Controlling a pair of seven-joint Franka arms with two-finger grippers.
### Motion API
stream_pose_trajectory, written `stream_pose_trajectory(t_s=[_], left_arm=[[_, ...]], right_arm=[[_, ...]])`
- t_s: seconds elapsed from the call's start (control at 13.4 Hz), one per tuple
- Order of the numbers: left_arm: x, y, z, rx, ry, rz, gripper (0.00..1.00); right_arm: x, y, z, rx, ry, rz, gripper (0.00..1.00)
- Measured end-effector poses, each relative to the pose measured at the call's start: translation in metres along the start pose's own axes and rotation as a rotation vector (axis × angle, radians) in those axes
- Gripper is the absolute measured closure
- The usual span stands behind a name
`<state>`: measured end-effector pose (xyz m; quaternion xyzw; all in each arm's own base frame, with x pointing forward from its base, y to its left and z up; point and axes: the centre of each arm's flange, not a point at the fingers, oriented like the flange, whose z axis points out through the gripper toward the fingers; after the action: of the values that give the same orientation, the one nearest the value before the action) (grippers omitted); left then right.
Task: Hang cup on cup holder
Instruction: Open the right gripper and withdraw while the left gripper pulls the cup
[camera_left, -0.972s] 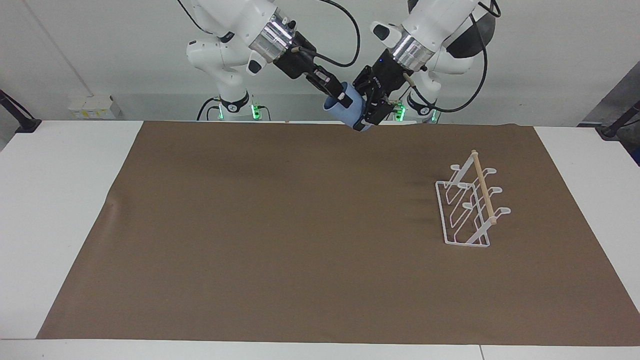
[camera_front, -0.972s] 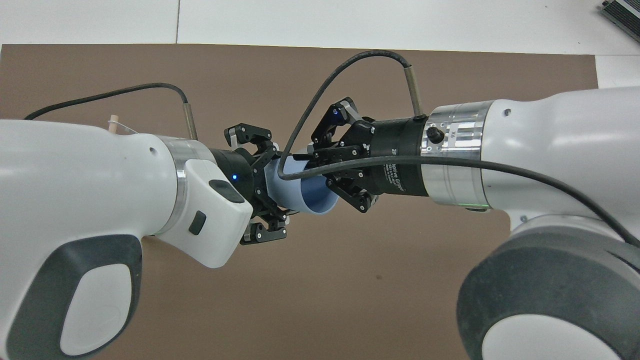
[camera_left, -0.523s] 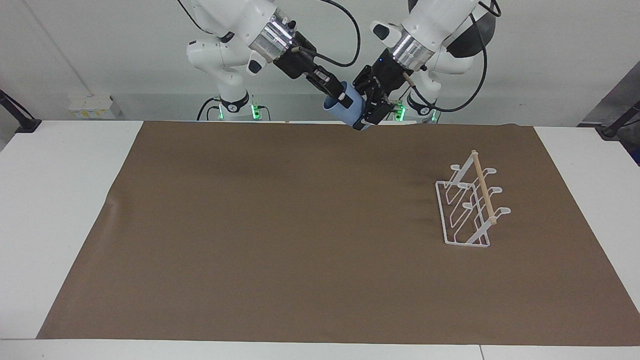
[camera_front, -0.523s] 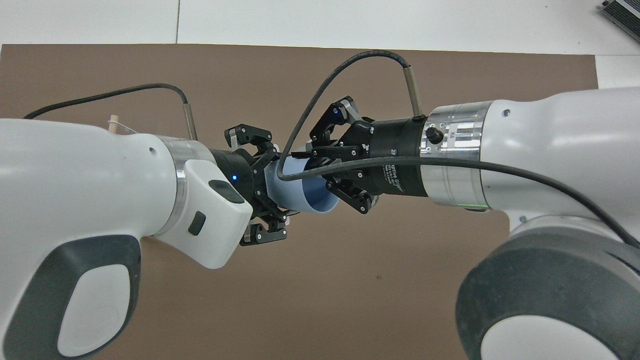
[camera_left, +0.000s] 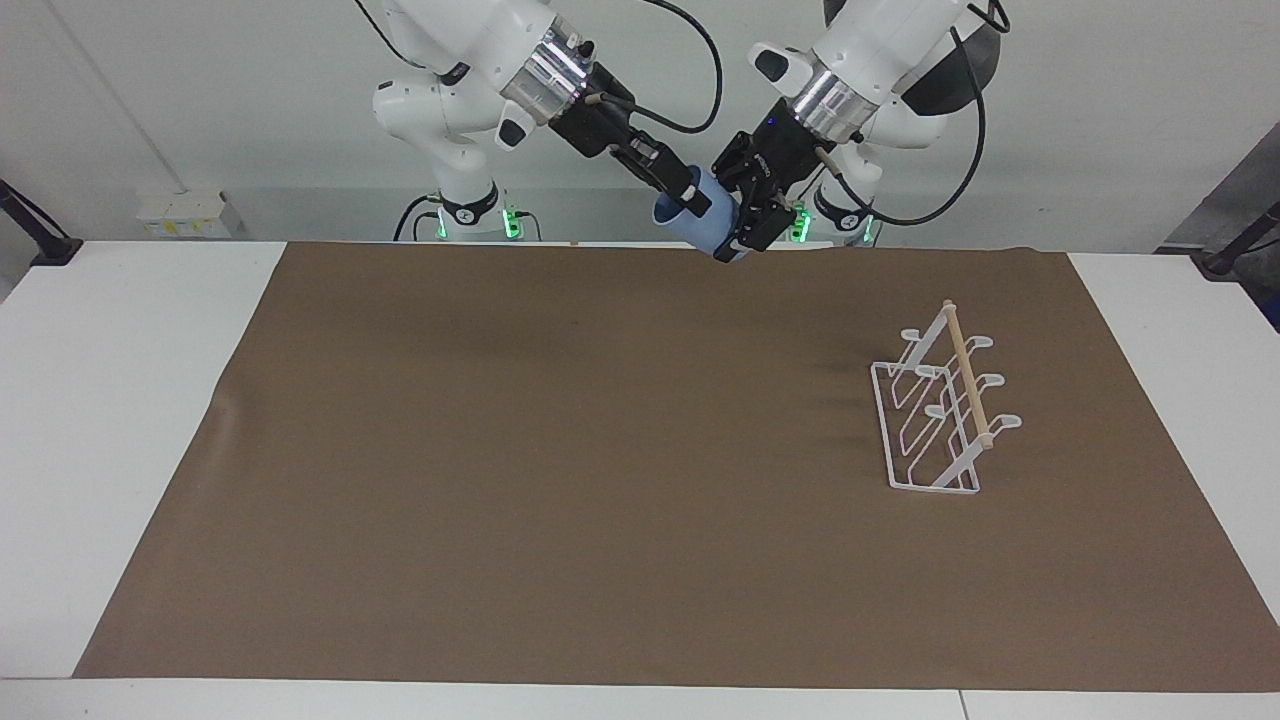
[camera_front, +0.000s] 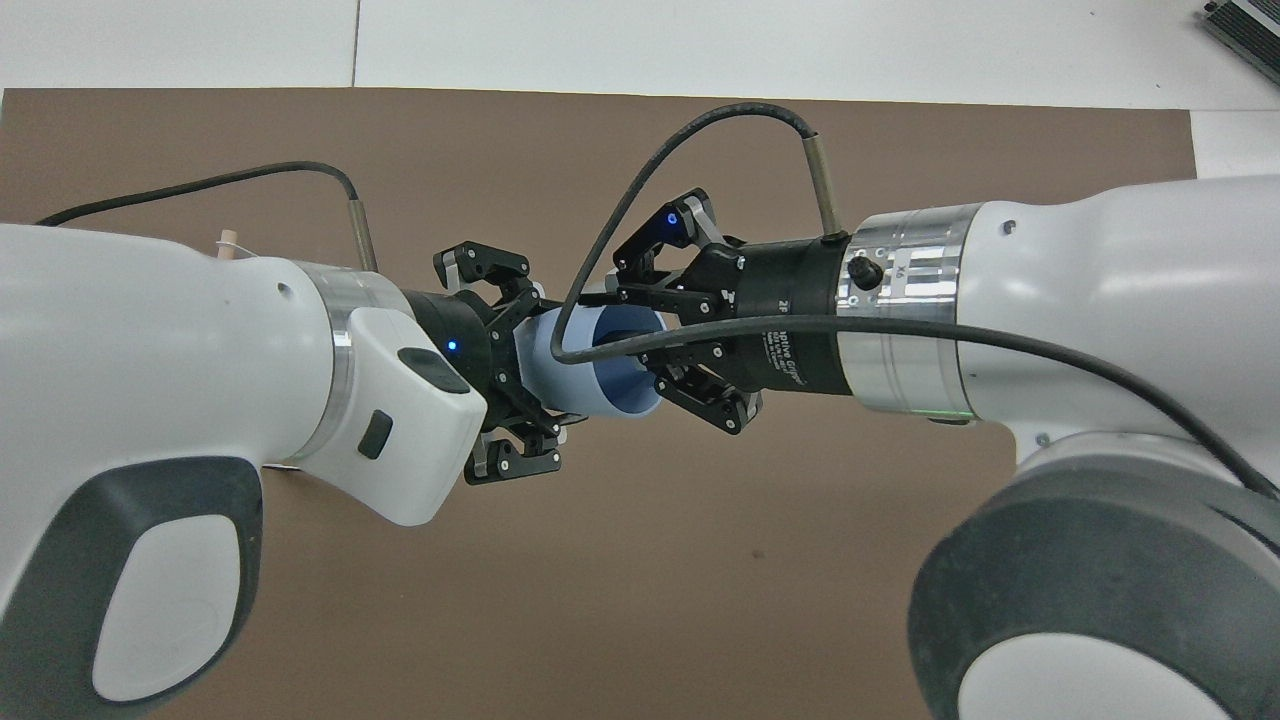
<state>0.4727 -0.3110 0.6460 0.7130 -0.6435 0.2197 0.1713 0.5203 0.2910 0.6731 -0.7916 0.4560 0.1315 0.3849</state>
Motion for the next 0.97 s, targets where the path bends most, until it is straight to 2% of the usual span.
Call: stream_pose_trajectory(t_s=[0.22, 0.52, 0.75, 0.97], left_arm=[[-0.016, -0.011, -0.005, -0.001, -0.027, -0.026, 0.22], [-0.039, -0.031, -0.019, 0.070, -0.117, -0.022, 0.22], [-0.054, -0.042, -0.021, 0.123, -0.226, 0.005, 0.22], [-0.073, -0.052, -0.026, 0.177, -0.368, 0.040, 0.22]], right_arm=[[0.001, 0.000, 0.000, 0.002, 0.001, 0.001, 0.67], [0.002, 0.000, -0.001, 0.003, 0.002, 0.002, 0.67], [0.004, -0.001, -0.003, 0.006, 0.005, -0.024, 0.67], [0.013, -0.001, -0.008, -0.001, 0.009, -0.185, 0.67]])
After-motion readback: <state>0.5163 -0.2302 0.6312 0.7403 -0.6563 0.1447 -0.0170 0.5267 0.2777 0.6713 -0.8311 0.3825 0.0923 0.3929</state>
